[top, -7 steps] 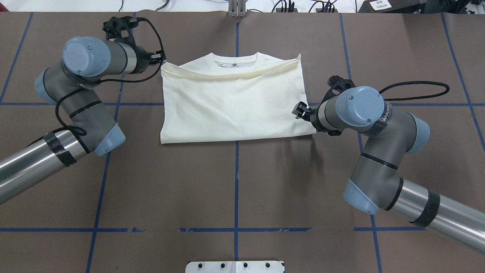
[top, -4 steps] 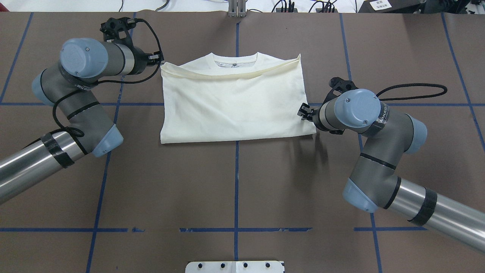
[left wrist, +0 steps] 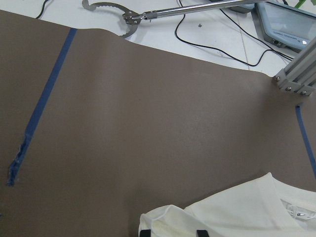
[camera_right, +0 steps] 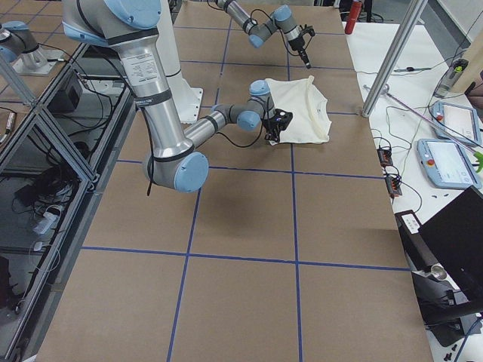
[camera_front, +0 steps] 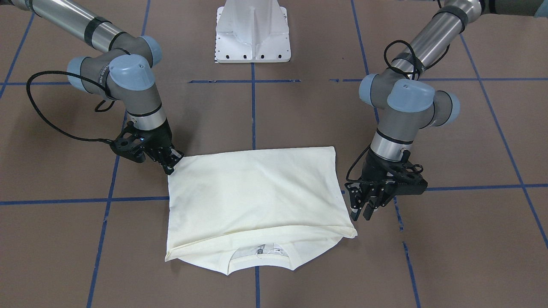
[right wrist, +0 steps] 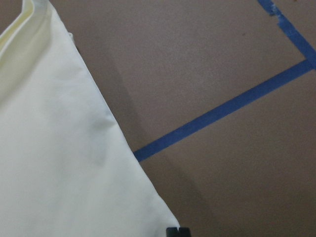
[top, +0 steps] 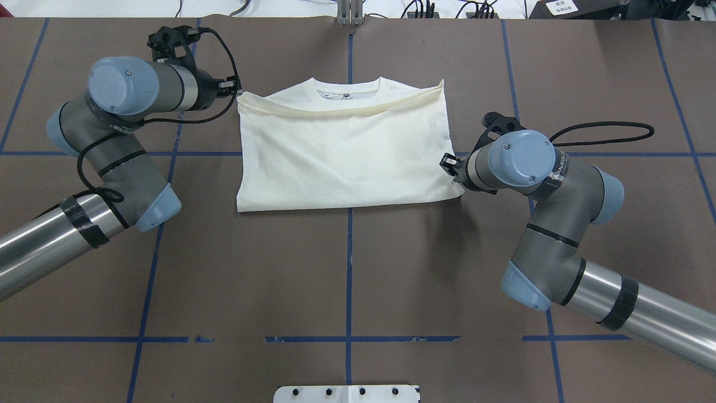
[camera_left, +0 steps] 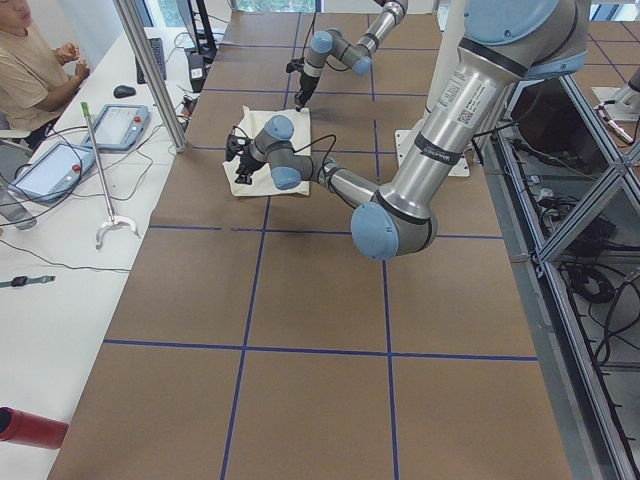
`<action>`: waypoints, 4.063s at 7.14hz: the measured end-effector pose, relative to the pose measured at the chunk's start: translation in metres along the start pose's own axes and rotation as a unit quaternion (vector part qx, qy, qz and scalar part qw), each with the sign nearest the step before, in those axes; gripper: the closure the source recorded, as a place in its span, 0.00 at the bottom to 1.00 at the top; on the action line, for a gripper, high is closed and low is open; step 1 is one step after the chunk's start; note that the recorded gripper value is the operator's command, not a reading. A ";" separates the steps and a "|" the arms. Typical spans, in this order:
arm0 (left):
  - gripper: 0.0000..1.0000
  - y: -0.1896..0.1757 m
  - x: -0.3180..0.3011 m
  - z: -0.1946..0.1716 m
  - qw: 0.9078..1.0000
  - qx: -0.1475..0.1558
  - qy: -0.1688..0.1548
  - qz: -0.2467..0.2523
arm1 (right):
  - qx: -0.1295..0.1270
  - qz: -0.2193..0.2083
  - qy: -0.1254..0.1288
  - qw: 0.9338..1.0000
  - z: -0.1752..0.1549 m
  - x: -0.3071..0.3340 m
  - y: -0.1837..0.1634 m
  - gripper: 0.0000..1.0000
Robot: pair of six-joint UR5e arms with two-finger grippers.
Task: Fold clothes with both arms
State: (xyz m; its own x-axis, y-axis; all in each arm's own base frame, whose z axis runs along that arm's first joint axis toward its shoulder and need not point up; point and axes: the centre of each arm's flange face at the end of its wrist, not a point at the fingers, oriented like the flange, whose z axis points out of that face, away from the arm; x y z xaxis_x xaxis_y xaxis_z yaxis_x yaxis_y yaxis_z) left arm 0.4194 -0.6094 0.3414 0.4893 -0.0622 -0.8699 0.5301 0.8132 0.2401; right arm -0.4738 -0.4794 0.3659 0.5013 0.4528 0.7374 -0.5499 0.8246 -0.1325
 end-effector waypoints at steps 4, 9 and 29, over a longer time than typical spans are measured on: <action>0.58 0.000 -0.001 0.000 1.000 0.000 -0.001 0.000 | -0.003 0.002 -0.021 1.000 -0.018 -0.016 -0.001 1.00; 0.57 0.000 -0.001 0.000 1.000 0.000 -0.001 -0.001 | -0.017 -0.002 -0.049 0.999 -0.077 0.024 0.009 1.00; 0.42 0.212 0.077 -0.062 0.959 -0.226 0.015 -0.171 | -0.105 -0.001 -0.091 0.990 -0.189 0.099 0.142 0.00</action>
State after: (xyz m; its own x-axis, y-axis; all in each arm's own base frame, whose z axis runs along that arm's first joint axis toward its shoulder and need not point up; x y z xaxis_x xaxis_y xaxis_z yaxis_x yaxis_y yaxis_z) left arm 0.5261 -0.4062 0.2983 0.3170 -0.3581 -0.8782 0.2977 0.9167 -0.2664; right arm -0.3759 -0.2530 0.2949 0.3635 0.3990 0.8419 -0.3885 0.8862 -0.2522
